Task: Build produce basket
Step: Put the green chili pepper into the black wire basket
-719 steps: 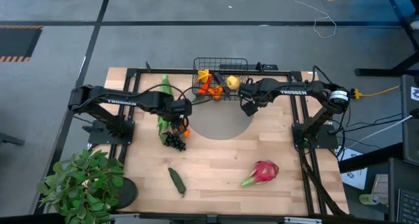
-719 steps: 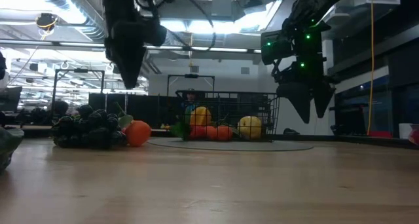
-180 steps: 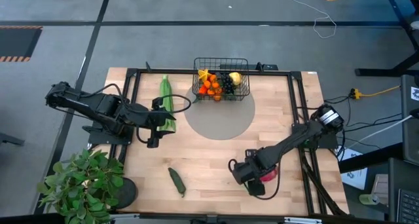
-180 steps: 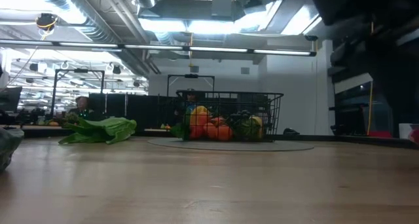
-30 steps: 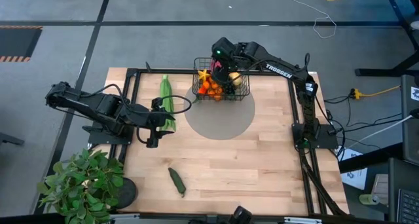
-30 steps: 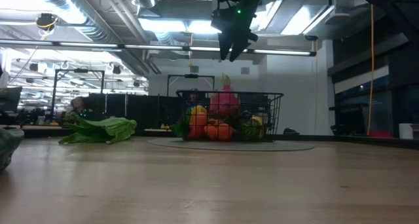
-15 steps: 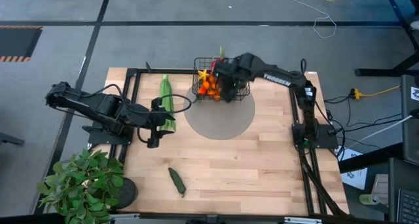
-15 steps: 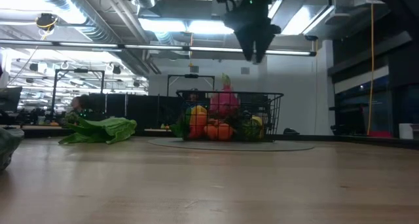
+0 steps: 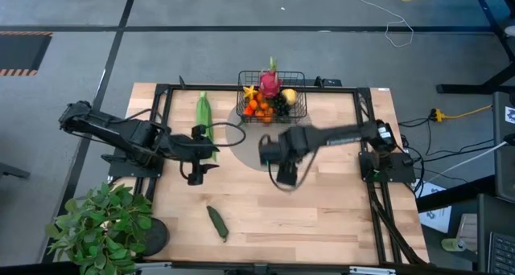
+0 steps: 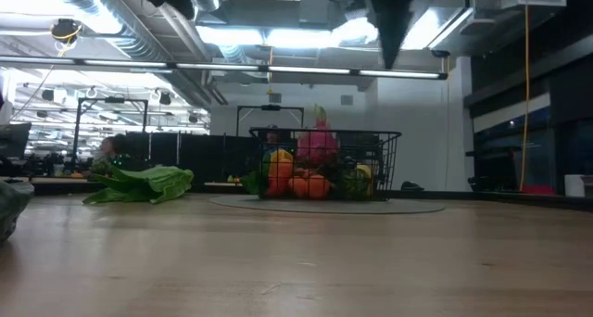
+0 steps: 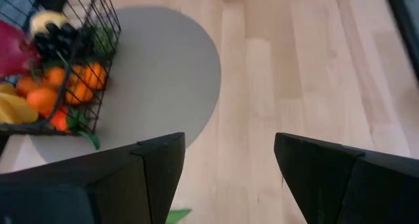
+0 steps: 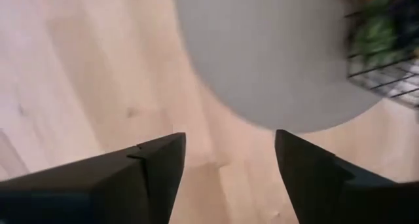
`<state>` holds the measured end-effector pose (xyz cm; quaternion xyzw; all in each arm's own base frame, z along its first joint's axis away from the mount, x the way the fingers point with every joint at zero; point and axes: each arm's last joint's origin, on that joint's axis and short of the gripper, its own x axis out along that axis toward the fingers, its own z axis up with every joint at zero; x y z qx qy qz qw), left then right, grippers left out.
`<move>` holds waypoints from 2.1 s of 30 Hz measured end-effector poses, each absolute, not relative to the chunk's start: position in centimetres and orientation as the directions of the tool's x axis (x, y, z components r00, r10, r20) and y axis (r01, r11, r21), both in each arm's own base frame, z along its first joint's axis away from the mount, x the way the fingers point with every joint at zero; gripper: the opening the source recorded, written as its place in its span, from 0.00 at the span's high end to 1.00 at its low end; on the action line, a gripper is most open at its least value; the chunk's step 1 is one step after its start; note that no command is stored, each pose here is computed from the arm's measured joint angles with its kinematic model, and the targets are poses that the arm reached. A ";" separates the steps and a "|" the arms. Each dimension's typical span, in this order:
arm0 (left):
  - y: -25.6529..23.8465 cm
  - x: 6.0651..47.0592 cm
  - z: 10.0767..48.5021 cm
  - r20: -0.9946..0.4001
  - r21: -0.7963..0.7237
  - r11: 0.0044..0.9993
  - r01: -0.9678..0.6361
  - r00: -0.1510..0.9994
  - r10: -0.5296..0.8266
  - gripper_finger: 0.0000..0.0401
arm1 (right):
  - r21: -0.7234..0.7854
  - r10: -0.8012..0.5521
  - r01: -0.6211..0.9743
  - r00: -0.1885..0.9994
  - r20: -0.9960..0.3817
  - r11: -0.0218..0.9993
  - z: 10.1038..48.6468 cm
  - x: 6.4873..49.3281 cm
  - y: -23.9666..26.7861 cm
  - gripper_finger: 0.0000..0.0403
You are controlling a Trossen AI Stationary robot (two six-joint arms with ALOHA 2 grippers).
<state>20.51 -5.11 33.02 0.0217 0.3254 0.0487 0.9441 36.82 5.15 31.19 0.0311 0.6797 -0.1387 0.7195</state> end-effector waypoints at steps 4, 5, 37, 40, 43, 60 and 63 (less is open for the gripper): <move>-5.4 21.6 32.2 -0.639 0.087 0.993 -0.076 0.761 0.114 0.44 | -0.169 -0.170 0.246 -0.018 -0.985 0.955 29.4 35.8 8.7 0.45; -5.5 21.8 31.9 -0.649 0.092 0.993 -0.074 0.752 0.116 0.44 | -0.173 -0.172 0.256 -0.026 -0.985 0.951 29.1 35.6 9.4 0.45; -11.2 26.8 22.8 -0.879 -0.332 0.930 0.156 0.306 -0.365 0.44 | -0.232 -0.213 0.329 -0.093 -0.973 0.915 21.9 31.1 17.7 0.45; -12.9 26.0 22.9 -0.850 -0.439 0.877 0.196 0.227 -0.476 0.44 | -0.230 -0.212 0.329 -0.091 -0.973 0.916 21.9 31.2 17.7 0.45; -14.4 25.2 22.9 -0.850 -0.434 0.862 0.261 0.199 -0.488 0.44 | -0.230 -0.212 0.328 -0.091 -0.973 0.916 21.9 31.2 17.7 0.45; -16.4 24.8 22.6 -0.883 -0.185 0.932 0.312 0.364 -0.297 0.44 | -0.212 -0.200 0.329 -0.070 -0.977 0.920 21.9 31.4 17.8 0.45; -16.5 25.1 22.8 -0.866 -0.164 0.938 0.305 0.411 -0.285 0.44 | -0.210 -0.198 0.329 -0.068 -0.978 0.921 21.9 31.4 17.8 0.45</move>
